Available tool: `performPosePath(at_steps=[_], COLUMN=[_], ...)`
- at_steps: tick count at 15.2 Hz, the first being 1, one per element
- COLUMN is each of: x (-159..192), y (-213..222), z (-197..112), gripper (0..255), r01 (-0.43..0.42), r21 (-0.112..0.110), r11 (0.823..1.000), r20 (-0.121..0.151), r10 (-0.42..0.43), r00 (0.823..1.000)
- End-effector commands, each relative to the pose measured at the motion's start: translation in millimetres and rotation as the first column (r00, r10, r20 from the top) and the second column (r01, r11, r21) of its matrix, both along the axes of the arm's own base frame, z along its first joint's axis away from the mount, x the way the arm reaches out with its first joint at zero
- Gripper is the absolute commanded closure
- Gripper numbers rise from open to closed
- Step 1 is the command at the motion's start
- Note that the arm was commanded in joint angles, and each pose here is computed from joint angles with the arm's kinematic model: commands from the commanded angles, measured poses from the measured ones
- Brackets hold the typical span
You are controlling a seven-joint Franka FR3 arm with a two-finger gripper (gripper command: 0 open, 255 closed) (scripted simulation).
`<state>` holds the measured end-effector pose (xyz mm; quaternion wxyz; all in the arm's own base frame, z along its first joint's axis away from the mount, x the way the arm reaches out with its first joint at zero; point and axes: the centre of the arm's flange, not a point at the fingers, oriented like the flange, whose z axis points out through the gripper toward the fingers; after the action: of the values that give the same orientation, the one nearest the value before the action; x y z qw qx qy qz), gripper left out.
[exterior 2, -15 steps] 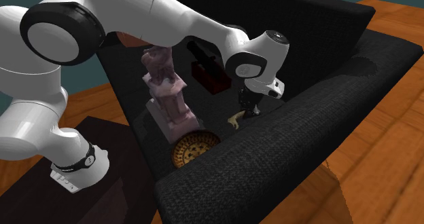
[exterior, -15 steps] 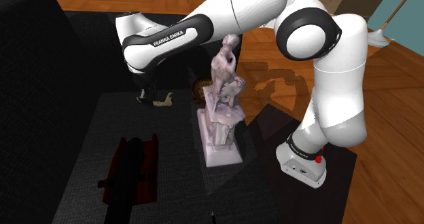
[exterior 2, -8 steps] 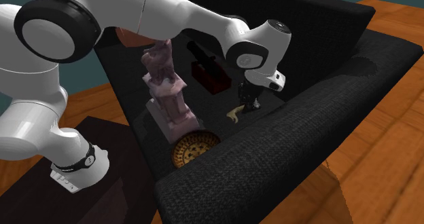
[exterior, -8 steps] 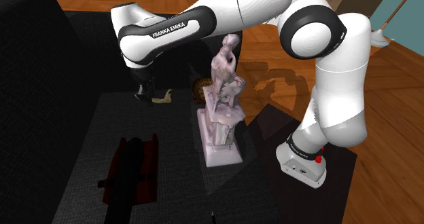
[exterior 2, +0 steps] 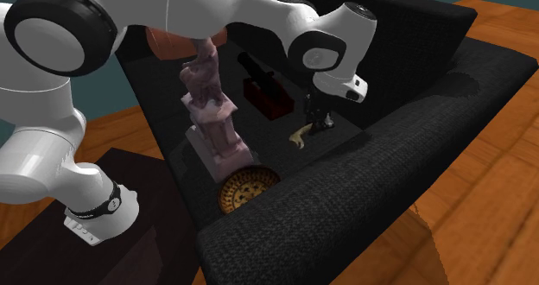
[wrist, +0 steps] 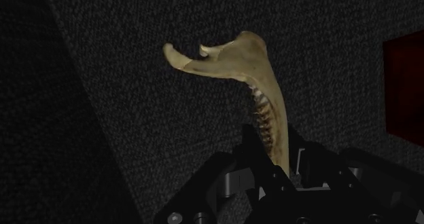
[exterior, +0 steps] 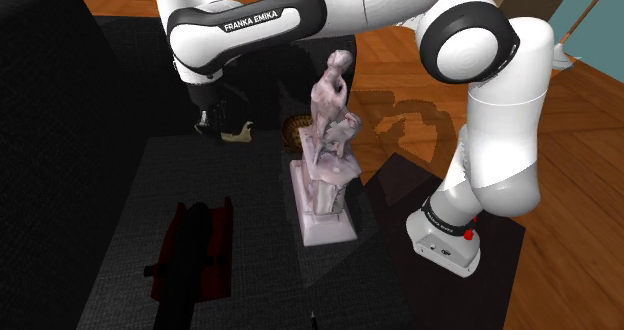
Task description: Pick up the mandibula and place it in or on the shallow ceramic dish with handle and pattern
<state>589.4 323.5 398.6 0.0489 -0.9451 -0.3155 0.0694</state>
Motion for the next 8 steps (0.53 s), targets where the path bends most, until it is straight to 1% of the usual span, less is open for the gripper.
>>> performPosePath(at_steps=[1, 8], x=[0.2, 0.2], y=[0.7, 0.7], z=[10.7, 47.6], gripper=[255, 255], r01=[0.0, 0.0], r21=[0.0, 0.0], r11=[1.0, 1.0], r20=[0.0, 0.0], r10=[0.0, 0.0], r00=[1.0, 1.0])
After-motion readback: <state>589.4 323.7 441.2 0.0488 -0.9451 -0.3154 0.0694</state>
